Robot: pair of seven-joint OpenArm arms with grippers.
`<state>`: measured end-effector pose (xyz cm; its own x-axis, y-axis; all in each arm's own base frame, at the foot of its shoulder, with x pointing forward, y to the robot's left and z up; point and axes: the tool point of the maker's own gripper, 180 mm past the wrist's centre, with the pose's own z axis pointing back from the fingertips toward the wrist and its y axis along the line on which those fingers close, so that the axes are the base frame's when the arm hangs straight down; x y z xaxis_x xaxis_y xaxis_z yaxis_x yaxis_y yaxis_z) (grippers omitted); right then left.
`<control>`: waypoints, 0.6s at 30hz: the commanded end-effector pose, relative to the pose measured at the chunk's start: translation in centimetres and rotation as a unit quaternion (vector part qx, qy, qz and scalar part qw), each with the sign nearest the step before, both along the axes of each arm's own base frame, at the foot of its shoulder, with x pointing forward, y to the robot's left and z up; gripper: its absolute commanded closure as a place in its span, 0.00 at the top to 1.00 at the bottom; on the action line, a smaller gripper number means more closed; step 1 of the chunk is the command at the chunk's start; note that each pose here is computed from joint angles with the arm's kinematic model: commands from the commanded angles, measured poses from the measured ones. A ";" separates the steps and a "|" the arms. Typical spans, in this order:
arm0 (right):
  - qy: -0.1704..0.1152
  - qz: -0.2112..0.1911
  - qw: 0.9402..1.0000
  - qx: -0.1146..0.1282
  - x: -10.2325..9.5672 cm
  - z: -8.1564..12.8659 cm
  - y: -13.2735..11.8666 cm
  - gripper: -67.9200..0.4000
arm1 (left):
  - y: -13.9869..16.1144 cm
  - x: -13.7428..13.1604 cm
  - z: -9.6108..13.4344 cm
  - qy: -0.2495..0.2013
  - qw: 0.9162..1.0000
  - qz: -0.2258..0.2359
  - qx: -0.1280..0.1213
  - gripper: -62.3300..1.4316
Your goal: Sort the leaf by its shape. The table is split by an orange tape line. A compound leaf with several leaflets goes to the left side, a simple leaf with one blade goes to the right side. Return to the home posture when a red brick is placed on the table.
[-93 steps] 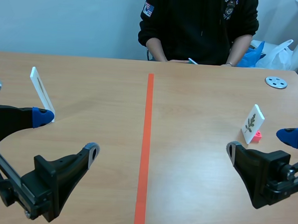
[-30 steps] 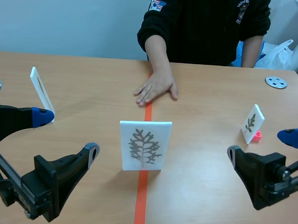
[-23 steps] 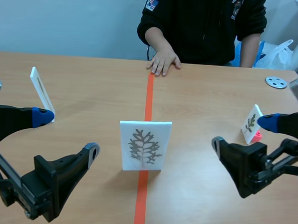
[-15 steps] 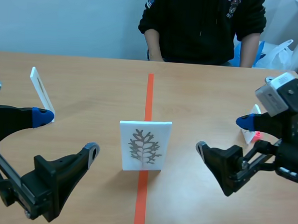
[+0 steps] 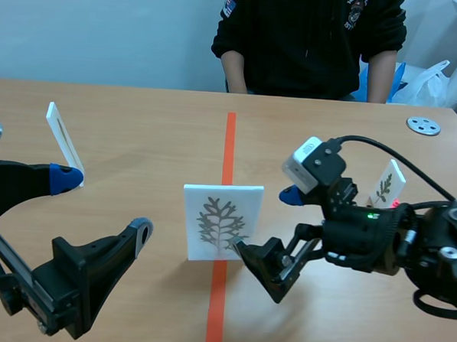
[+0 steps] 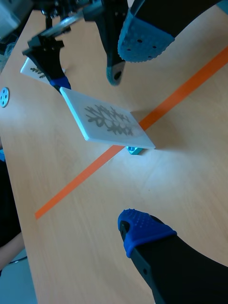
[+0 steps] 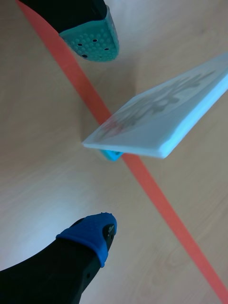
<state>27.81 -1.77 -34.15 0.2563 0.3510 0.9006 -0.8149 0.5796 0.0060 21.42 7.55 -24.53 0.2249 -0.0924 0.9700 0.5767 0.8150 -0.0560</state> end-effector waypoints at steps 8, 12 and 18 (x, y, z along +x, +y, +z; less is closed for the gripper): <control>-0.019 0.063 0.998 -0.002 0.8 -1.2 5.7 0.98 | -0.2 0.1 0.8 -0.012 1.000 -0.001 -0.011 1.00; -0.016 0.075 0.997 -0.010 0.4 -1.9 6.4 0.92 | -0.2 0.1 0.8 -0.012 1.000 -0.001 -0.011 1.00; -0.014 0.075 0.997 -0.012 0.2 -2.0 6.3 0.73 | -0.2 0.1 0.8 -0.012 1.000 -0.001 -0.011 1.00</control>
